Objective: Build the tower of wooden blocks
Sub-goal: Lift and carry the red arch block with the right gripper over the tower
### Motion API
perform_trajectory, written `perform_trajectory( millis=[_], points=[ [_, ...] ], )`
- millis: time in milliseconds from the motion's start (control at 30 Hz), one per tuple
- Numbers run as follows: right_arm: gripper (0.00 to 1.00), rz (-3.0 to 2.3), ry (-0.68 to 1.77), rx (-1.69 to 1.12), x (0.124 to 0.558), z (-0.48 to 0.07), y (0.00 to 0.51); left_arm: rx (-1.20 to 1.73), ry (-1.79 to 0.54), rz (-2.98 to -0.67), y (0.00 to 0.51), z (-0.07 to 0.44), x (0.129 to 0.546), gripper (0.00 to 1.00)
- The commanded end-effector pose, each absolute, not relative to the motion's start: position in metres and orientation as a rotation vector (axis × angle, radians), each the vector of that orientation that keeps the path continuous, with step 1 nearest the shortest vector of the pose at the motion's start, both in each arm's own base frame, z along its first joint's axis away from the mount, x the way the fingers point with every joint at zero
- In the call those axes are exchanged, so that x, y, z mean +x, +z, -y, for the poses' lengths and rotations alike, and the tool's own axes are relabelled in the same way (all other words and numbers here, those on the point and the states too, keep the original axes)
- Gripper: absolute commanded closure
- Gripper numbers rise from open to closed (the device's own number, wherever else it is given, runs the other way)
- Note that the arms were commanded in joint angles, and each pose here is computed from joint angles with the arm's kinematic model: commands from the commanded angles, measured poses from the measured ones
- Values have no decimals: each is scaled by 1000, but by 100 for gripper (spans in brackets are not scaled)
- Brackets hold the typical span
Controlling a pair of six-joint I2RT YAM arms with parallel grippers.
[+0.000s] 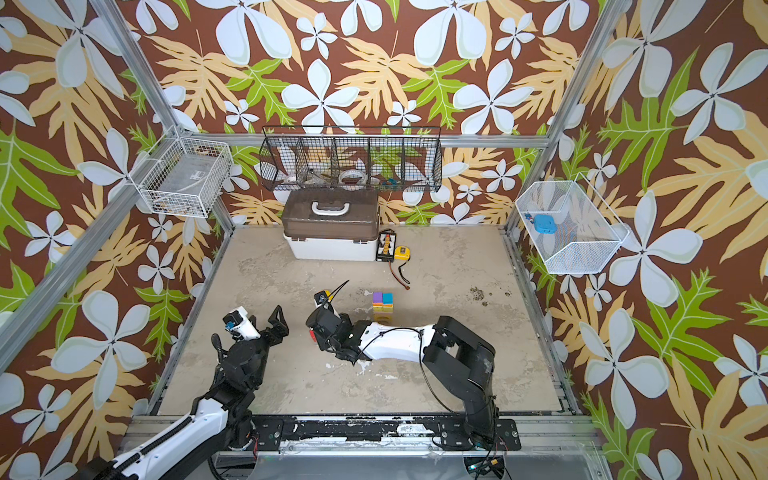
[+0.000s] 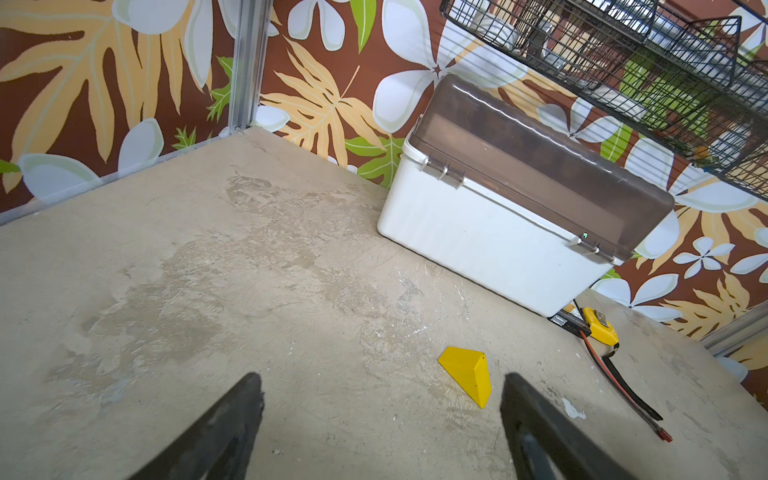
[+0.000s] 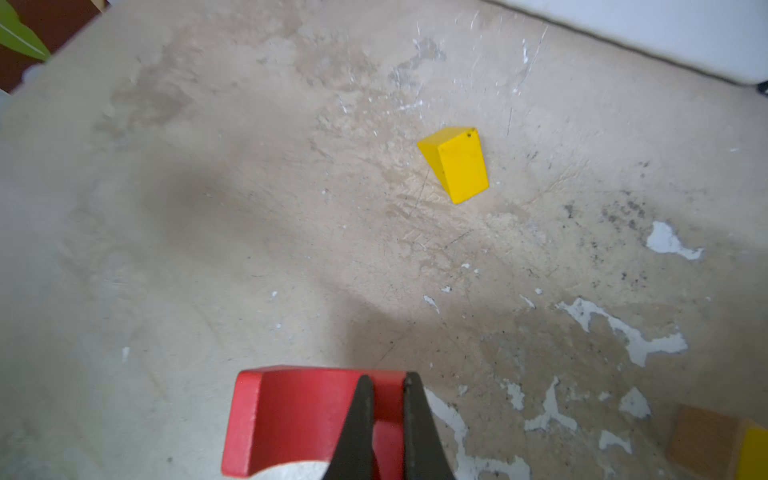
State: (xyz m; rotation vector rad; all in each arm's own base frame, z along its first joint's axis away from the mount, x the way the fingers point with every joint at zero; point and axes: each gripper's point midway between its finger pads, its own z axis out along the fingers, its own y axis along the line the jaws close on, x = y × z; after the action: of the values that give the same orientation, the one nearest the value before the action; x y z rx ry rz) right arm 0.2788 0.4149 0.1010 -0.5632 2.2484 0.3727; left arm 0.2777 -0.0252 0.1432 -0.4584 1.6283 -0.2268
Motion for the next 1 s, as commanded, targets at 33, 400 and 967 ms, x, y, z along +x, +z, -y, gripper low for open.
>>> perform_trajectory(
  millis=[33,400,967],
  points=[
    [100,-2232,367,-388,284,-402,136,-462,-225,-1613,142,23,276,9],
    [100,-2246,223,-9,280,-335,192,-453,-238,-1609,143,25,275,10],
    [100,-2227,152,143,323,-222,208,36,-542,-1621,152,108,266,11]
  ],
)
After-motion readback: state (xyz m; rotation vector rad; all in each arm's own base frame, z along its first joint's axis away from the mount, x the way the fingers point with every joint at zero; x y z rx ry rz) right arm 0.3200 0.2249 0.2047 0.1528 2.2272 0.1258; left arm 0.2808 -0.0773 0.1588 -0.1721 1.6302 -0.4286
